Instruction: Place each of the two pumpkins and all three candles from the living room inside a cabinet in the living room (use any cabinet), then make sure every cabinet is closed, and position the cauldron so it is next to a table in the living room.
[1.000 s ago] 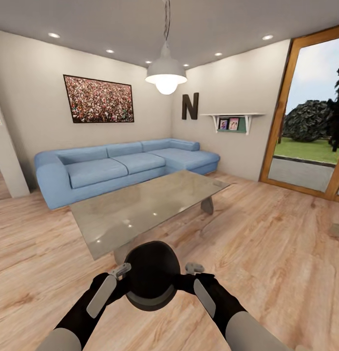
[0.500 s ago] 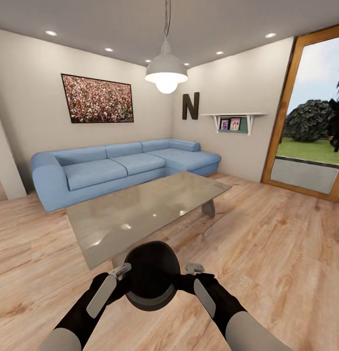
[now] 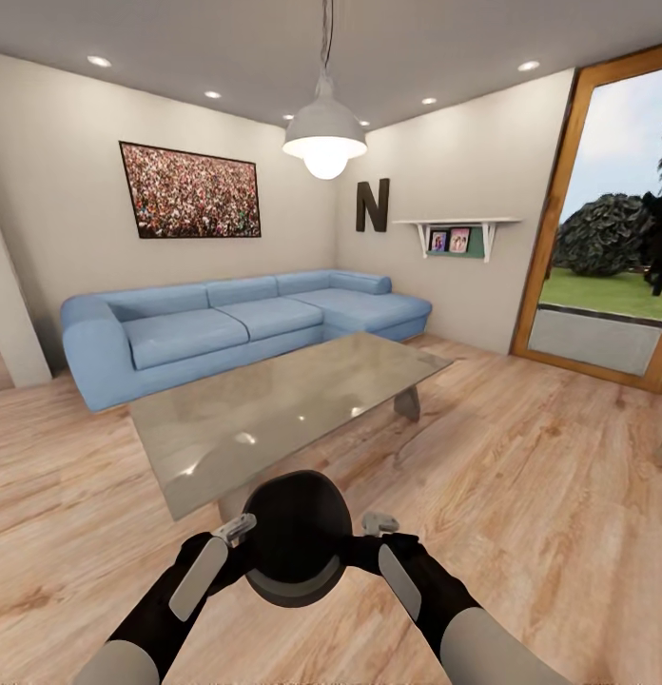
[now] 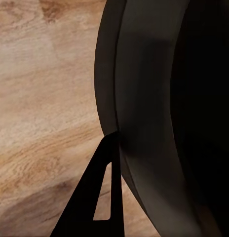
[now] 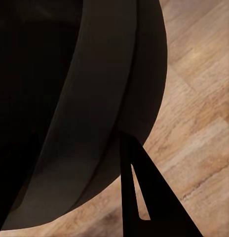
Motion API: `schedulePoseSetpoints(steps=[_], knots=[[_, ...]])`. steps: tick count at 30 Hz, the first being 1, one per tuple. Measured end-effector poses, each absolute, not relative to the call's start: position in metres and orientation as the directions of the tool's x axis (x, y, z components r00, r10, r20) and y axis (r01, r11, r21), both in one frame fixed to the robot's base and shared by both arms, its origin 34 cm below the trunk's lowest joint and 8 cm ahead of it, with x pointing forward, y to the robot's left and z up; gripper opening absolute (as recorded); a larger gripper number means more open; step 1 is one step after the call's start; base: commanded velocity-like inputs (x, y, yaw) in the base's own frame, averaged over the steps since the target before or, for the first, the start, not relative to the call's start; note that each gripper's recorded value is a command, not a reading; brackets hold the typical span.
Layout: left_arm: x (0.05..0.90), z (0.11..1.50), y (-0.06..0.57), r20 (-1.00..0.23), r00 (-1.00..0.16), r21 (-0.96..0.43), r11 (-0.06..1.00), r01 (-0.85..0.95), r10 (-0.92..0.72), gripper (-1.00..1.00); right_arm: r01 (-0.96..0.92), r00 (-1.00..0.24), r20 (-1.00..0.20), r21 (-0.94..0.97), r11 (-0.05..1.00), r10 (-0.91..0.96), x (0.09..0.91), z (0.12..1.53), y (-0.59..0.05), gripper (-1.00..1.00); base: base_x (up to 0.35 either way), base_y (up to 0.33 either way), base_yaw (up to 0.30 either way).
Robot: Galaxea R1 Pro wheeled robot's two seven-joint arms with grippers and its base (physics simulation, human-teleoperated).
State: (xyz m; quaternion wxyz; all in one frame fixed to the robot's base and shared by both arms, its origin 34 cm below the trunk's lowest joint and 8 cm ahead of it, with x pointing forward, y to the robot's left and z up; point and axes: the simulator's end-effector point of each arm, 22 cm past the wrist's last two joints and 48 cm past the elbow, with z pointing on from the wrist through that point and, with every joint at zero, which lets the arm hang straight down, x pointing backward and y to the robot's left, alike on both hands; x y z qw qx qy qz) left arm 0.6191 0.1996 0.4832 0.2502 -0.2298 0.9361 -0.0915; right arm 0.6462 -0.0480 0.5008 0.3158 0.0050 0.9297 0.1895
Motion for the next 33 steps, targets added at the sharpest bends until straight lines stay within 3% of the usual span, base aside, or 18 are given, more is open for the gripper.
schedulePoseSetpoints(steps=[9, 20, 33], knots=[[0.614, 0.463, 0.199, -0.425, -0.770, -0.287, 0.878, -0.384, -0.476, -1.00, -0.111, -0.801, -0.585, 0.354, 0.929, 0.128, 0.641, 0.481, -0.048, -1.00, 0.000, 0.000, 0.021], [0.608, 0.439, 0.199, -0.426, -0.769, -0.286, 0.877, -0.385, -0.477, -1.00, -0.111, -0.801, -0.585, 0.355, 0.928, 0.128, 0.636, 0.457, -0.048, -1.00, 0.000, 0.000, 0.221], [0.609, 0.439, 0.199, -0.429, -0.770, -0.286, 0.879, -0.380, -0.473, -1.00, -0.111, -0.800, -0.586, 0.355, 0.928, 0.128, 0.636, 0.457, -0.048, -1.00, -0.013, -0.064, 0.010]])
